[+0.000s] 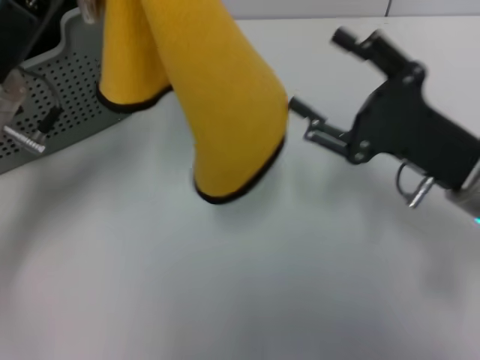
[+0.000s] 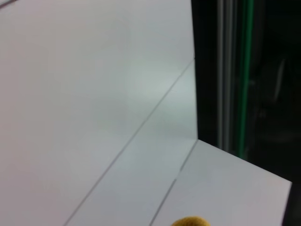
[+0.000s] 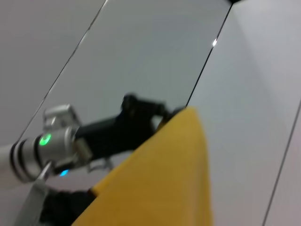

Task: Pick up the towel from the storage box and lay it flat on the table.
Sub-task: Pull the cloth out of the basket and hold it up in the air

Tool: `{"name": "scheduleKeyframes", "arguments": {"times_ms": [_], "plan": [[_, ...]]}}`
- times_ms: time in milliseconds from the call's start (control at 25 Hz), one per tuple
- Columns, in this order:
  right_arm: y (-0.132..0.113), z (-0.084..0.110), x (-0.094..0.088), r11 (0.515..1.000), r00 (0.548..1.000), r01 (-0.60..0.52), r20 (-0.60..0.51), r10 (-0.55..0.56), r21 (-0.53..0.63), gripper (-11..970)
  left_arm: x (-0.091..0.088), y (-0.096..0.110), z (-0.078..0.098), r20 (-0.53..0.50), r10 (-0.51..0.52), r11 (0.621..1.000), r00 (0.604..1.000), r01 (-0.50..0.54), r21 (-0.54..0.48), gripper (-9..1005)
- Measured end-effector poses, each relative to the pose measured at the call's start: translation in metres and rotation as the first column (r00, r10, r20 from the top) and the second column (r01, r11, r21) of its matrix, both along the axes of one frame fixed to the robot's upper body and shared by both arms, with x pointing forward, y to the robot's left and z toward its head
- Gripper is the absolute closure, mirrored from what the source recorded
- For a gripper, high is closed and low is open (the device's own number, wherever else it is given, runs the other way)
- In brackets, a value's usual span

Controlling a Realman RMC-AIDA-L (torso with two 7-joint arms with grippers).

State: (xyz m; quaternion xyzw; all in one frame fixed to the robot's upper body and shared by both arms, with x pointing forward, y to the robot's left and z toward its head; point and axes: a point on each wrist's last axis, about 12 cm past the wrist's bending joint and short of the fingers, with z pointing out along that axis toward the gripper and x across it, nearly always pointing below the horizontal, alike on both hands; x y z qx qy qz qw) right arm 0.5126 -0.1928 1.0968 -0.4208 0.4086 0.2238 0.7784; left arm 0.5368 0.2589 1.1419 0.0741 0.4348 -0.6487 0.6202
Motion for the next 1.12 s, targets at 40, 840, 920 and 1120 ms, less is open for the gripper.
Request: {"name": "scheduleKeyframes", "arguments": {"times_ms": [40,840,920,1120], "plan": [[0.002,-0.002,0.000,1.000,1.000,-0.006,-0.009,0.006,-0.012,188,0.000,-0.001,0.001,0.004,-0.009,1.000,1.000,0.009,0.000,965],[-0.033,0.005,0.035,0.978,0.839,-0.130,-0.507,0.197,0.166,210,-0.025,0.018,0.027,0.205,-0.250,0.949,0.946,0.197,0.245,964],[-0.038,0.011,0.038,0.972,0.810,-0.174,-0.538,0.233,0.159,213,-0.026,0.020,0.029,0.220,-0.250,0.947,0.943,0.191,0.259,964],[-0.036,0.021,0.043,0.944,0.746,-0.315,-0.589,0.312,0.102,218,-0.027,0.011,0.038,0.266,-0.334,0.910,0.904,0.236,0.342,964]]}}
